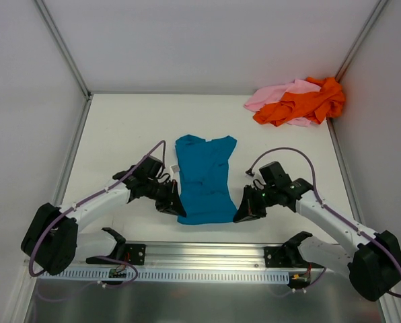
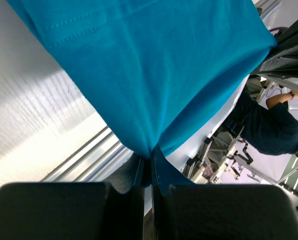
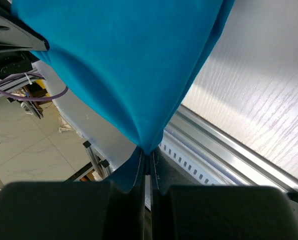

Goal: Fold and stack the t-shirts
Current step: Grab one side of the 2/3 rectangular tshirt with both arms

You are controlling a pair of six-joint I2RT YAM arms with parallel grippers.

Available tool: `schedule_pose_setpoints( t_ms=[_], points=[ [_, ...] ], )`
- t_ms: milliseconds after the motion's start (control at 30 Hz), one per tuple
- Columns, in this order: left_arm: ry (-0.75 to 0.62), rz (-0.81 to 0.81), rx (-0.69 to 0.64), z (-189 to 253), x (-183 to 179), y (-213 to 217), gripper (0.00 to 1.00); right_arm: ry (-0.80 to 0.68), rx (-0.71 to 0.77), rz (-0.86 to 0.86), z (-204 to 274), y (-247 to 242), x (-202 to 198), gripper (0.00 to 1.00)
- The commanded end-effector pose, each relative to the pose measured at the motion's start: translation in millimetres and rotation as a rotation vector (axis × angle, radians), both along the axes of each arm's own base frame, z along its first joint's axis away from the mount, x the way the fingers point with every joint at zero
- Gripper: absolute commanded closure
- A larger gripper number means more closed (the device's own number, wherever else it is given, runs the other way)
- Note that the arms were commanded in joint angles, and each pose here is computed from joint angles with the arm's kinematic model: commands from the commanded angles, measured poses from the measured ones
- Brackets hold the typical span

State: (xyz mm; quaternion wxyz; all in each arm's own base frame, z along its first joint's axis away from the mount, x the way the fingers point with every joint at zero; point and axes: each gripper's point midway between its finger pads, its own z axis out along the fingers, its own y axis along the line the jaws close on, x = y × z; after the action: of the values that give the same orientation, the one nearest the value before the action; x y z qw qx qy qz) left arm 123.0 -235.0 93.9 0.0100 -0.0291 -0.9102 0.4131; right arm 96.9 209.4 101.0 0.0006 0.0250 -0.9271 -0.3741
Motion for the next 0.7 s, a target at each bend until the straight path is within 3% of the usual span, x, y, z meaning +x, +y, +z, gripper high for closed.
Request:
schedule_pose_setpoints(
  t_ms=[0,300,667],
  points=[
    [0.038,0.068,0.019,-3,-7,4,1.0,0.061,-0.006,-0.001,1,-7,-18,1.0],
    [0.0,0.062,0.021,13,13,-5,1.0,-0.006,-0.003,0.072,31,7,9,1.0],
    [-0.113,0.023,-0.021,84,101,-40,1.0,-0.08,0.015,0.081,73,33,95,1.0]
  ],
)
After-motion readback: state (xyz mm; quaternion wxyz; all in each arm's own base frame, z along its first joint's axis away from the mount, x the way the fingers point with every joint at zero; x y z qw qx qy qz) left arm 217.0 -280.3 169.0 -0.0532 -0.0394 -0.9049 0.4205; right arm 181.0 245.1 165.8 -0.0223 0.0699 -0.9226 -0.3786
